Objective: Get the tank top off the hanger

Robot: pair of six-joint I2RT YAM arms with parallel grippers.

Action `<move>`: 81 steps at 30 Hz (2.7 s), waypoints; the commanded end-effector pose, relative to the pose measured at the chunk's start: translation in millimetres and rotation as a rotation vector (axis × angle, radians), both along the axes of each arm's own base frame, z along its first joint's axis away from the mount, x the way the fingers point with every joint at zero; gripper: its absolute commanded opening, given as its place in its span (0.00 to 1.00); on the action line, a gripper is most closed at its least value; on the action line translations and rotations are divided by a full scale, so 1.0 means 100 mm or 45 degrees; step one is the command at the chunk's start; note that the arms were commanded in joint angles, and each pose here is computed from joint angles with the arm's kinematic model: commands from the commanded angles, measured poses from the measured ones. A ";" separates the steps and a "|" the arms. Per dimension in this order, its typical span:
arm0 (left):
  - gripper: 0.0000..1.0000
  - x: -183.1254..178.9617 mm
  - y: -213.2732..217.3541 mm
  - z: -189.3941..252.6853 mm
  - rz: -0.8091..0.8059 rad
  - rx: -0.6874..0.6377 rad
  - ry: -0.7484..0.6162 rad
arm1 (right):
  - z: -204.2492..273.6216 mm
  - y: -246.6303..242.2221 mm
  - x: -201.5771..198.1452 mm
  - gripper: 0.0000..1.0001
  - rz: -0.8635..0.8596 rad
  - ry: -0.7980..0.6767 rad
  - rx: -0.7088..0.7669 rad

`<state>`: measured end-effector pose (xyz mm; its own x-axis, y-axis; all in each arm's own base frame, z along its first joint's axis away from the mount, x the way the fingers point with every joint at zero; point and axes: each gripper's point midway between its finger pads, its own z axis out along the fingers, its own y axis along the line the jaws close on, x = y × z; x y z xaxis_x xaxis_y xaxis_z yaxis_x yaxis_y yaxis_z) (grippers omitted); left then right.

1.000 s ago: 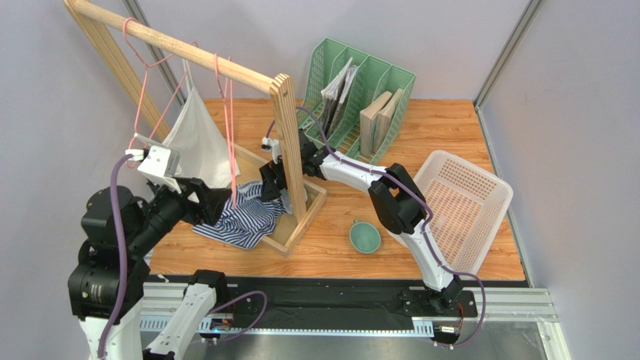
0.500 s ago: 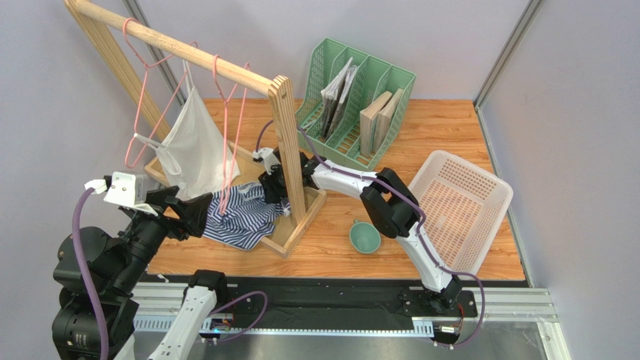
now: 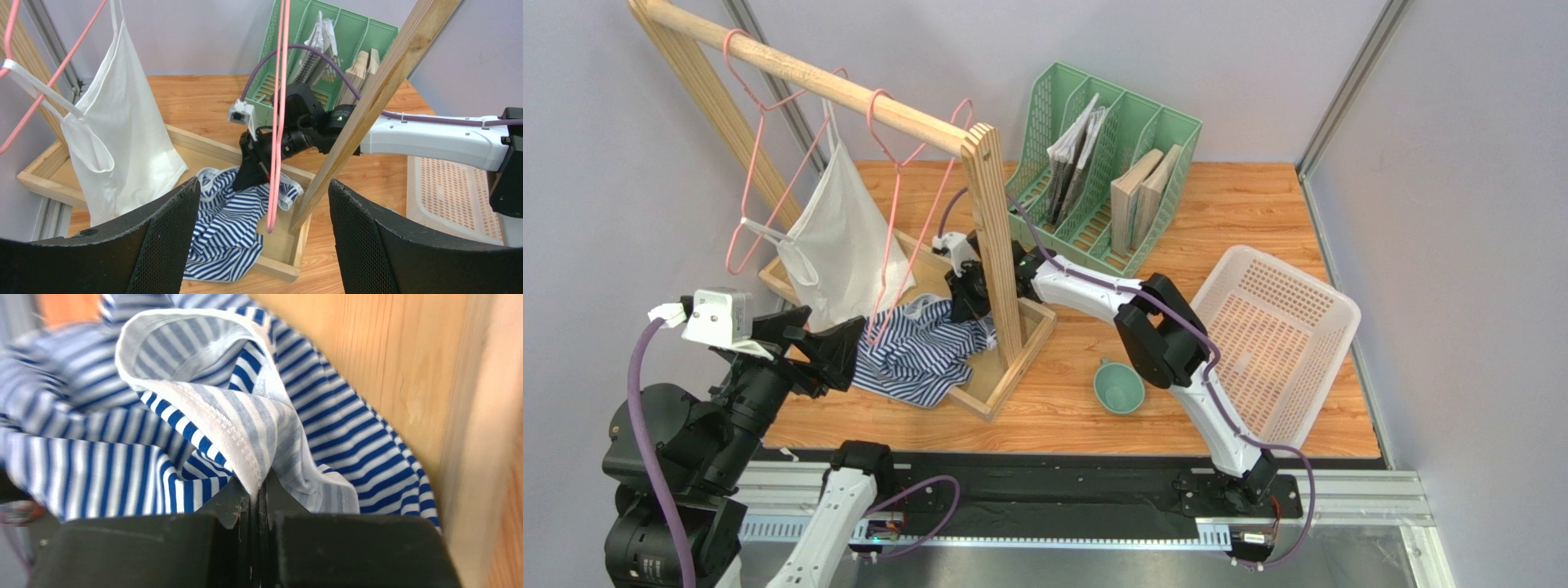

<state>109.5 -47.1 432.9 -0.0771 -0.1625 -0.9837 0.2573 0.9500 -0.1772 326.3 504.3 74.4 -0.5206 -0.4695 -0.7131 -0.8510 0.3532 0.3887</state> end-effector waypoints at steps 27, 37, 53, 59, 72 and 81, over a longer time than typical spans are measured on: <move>0.80 -0.15 0.02 0.29 0.018 -0.081 -0.126 | 4.99 -2.11 1.26 0.00 -0.428 0.331 1.515; 0.80 -0.13 -0.02 0.27 -0.007 -0.084 -0.124 | 6.06 -3.33 0.53 0.00 -0.542 -0.027 1.656; 0.80 -0.22 -0.12 0.47 -0.087 -0.120 -0.224 | 5.32 -5.15 0.13 0.00 -1.330 -0.443 1.221; 0.81 -0.29 -0.14 0.49 -0.110 -0.108 -0.246 | 4.17 -5.41 0.33 0.00 -1.590 -0.335 1.003; 0.81 -0.36 -0.19 0.44 -0.157 -0.102 -0.272 | 2.04 -5.91 0.04 0.00 -2.242 0.027 0.560; 0.81 -0.34 -0.24 0.35 -0.194 -0.102 -0.265 | 1.00 -6.40 -0.88 0.00 -2.942 0.340 0.003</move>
